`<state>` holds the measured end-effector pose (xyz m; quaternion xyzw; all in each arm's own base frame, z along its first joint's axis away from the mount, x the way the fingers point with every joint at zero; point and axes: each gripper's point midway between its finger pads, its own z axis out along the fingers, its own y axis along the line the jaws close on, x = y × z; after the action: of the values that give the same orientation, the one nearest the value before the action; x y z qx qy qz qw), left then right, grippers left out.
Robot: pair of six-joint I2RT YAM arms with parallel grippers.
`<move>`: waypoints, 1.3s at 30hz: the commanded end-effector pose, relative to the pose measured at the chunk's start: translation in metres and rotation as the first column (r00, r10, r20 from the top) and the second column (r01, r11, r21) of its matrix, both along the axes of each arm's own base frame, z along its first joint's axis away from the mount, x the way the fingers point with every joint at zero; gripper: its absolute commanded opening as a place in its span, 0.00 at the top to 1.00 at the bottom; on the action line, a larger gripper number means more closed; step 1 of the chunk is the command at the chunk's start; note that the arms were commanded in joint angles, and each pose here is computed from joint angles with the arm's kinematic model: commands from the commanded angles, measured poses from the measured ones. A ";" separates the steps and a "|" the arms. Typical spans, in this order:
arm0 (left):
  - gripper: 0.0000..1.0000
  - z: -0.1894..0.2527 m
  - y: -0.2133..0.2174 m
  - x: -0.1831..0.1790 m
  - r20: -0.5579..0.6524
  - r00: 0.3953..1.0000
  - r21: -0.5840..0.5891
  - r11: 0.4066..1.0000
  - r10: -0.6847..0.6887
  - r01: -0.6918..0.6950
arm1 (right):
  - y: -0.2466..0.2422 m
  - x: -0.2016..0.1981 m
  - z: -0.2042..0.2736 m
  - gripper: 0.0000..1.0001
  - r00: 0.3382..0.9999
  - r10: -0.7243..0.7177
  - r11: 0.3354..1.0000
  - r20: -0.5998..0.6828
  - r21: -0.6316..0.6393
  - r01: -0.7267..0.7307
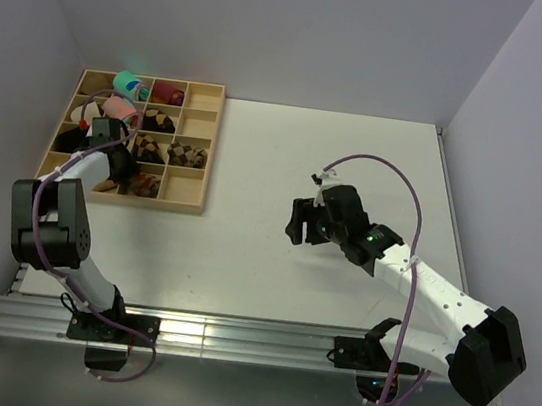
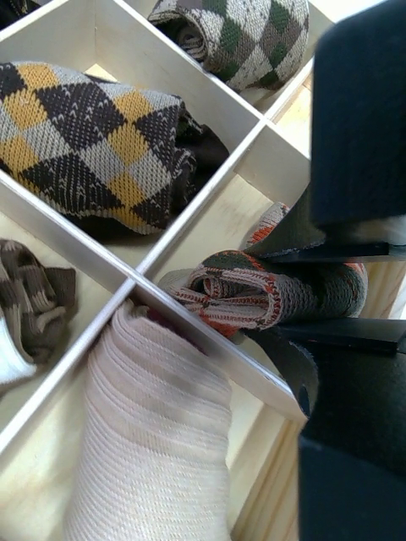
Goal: Roll the socks
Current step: Place the sock in the storage box.
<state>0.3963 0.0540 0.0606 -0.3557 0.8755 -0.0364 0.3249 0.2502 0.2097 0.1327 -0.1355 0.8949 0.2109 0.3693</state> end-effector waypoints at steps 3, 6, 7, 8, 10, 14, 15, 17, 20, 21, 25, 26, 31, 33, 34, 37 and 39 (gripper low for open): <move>1.00 0.005 -0.011 0.018 0.034 0.998 -0.019 0.998 -0.054 0.055 | 0.005 0.012 0.017 0.26 0.999 0.005 1.000 0.054 0.028 -0.006; 1.00 -0.003 -0.017 0.016 0.009 0.997 -0.031 0.996 -0.080 0.080 | 0.005 0.012 0.017 0.26 0.998 0.005 1.000 0.055 0.026 -0.006; 1.00 -0.005 -0.017 0.016 0.002 0.997 -0.031 0.996 -0.082 0.082 | 0.005 0.013 0.017 0.26 0.998 0.004 1.000 0.057 0.029 -0.006; 1.00 -0.010 -0.018 0.016 -0.020 0.996 -0.033 0.996 -0.087 0.087 | 0.005 0.013 0.016 0.26 0.998 0.004 1.000 0.055 0.027 -0.006; 0.99 -0.014 -0.021 0.018 -0.036 0.994 -0.045 0.994 -0.104 0.102 | 0.006 0.012 0.015 0.26 0.999 0.009 1.000 0.052 0.024 -0.010; 1.00 -0.033 -0.021 0.018 -0.107 0.988 -0.064 0.992 -0.111 0.105 | 0.005 0.013 0.014 0.26 0.999 0.010 1.000 0.051 0.015 -0.011; 0.99 -0.036 -0.021 0.017 -0.122 0.986 -0.065 0.992 -0.112 0.104 | 0.005 0.013 0.014 0.26 0.999 0.010 1.000 0.051 0.012 -0.011; 0.95 -0.042 -0.020 0.020 -0.144 0.982 -0.066 0.992 -0.119 0.111 | 0.004 0.014 0.014 0.26 0.999 0.008 1.000 0.053 0.009 -0.009; 0.89 -0.052 -0.020 0.019 -0.184 0.976 -0.072 0.992 -0.118 0.106 | 0.003 0.013 0.012 0.26 0.999 0.008 1.000 0.051 0.002 -0.008; 0.87 -0.054 -0.020 0.019 -0.192 0.974 -0.078 0.991 -0.119 0.106 | 0.002 0.013 0.011 0.26 0.999 0.007 1.000 0.046 -0.002 -0.007; 0.56 -0.049 -0.021 0.014 -0.194 0.976 -0.086 0.993 -0.097 0.082 | 0.000 0.012 0.011 0.26 0.999 0.005 1.000 0.051 -0.003 -0.005; 0.51 -0.047 -0.022 0.013 -0.193 0.977 -0.087 0.993 -0.095 0.079 | -0.001 0.012 0.012 0.26 0.999 0.005 1.000 0.051 -0.003 -0.005; 0.39 -0.029 -0.014 0.013 -0.188 0.980 -0.050 0.997 -0.066 0.057 | -0.002 0.014 0.020 0.26 0.998 0.004 1.000 0.068 -0.004 -0.004; 0.37 -0.023 -0.015 0.014 -0.179 0.982 -0.054 0.997 -0.064 0.055 | -0.001 0.016 0.025 0.26 0.997 0.007 1.000 0.075 0.000 -0.007; 0.34 -0.020 -0.016 0.015 -0.171 0.983 -0.056 0.997 -0.063 0.054 | -0.001 0.016 0.026 0.26 0.997 0.009 1.000 0.078 -0.002 -0.009; 0.30 -0.005 -0.017 0.016 -0.152 0.987 -0.065 0.997 -0.061 0.052 | 0.000 0.017 0.032 0.26 0.996 0.011 1.000 0.087 0.001 -0.011; 0.28 0.006 -0.019 0.014 -0.142 0.988 -0.068 0.996 -0.061 0.051 | 0.000 0.017 0.035 0.26 0.996 0.013 1.000 0.094 0.003 -0.013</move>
<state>0.4081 0.0312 0.0393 -0.3266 0.9152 -0.0472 0.2315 0.2565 0.2086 0.1382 -0.1473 0.8930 0.2039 0.3733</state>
